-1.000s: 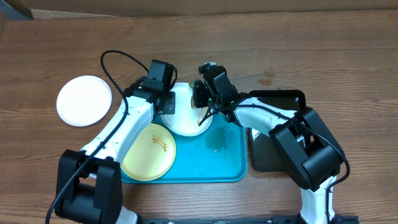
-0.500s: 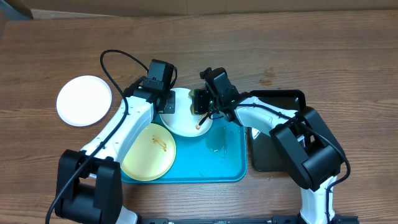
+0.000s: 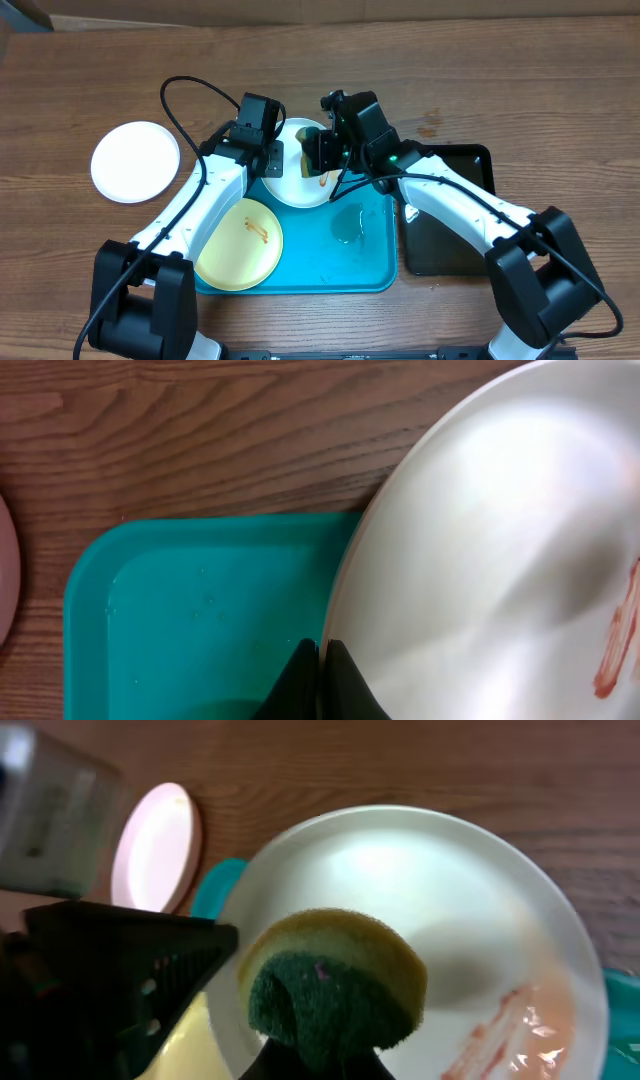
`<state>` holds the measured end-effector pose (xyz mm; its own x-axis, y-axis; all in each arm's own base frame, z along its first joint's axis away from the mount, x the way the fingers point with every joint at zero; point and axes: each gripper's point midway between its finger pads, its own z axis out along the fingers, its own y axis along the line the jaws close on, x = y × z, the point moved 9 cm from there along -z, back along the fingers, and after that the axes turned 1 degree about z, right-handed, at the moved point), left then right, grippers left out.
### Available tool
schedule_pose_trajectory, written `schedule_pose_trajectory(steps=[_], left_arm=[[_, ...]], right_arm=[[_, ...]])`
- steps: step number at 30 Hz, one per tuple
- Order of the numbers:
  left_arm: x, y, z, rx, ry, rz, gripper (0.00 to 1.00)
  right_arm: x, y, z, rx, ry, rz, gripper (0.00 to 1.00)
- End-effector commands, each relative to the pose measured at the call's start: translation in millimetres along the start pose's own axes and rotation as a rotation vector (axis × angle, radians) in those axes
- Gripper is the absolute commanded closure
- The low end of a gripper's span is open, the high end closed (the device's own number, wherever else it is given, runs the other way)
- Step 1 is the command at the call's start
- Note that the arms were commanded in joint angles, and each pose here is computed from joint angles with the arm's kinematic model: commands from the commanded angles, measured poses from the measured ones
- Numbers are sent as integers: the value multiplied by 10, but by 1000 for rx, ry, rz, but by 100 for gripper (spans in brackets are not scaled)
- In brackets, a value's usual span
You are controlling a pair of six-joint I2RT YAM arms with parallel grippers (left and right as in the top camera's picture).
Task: Clean dirty plates on tray and stack at the side
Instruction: 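Scrub the sauced white plate's face with the sponge in the right gripper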
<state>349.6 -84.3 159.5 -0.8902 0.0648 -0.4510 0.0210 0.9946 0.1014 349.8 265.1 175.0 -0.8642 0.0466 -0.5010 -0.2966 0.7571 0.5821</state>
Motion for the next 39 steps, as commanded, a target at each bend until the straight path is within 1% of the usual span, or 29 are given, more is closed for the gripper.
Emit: schedule_pose_trajectory(steps=[1,7,10,14,16,20,22,26,29,32,36,39], left_arm=[[-46,8,-11,-5,-13,26,96],[-58,4,-12,-4,-21,24,96],[-57,2,-12,-3,-21,24,96],[-56,2,-12,-3,-20,25,96],[-56,2,-12,-3,-20,25,96],[-56,0,-12,0,-20,24,96],[-56,0,-12,0,-20,24,96],[-52,1,-12,-1,-17,25,96],[-51,1,-12,-1,-17,25,96],[-52,1,-12,-1,-17,25,96],[-44,3,-12,-2,-12,26,96],[-39,4,-12,-3,-9,27,96]], right_arm=[[-99,-120,-77,63,-30,138,96],[24,-238,-46,123,32,345,96],[46,-254,-13,130,34,449,96],[54,-261,-9,133,27,534,96],[97,-298,13,138,21,626,96],[211,-317,82,115,27,688,96],[242,-323,114,110,14,678,96],[321,-411,201,157,-10,694,96],[410,-478,337,172,11,749,96],[457,-509,475,150,22,749,96],[527,-597,622,151,28,859,96],[530,-577,686,93,56,913,96]])
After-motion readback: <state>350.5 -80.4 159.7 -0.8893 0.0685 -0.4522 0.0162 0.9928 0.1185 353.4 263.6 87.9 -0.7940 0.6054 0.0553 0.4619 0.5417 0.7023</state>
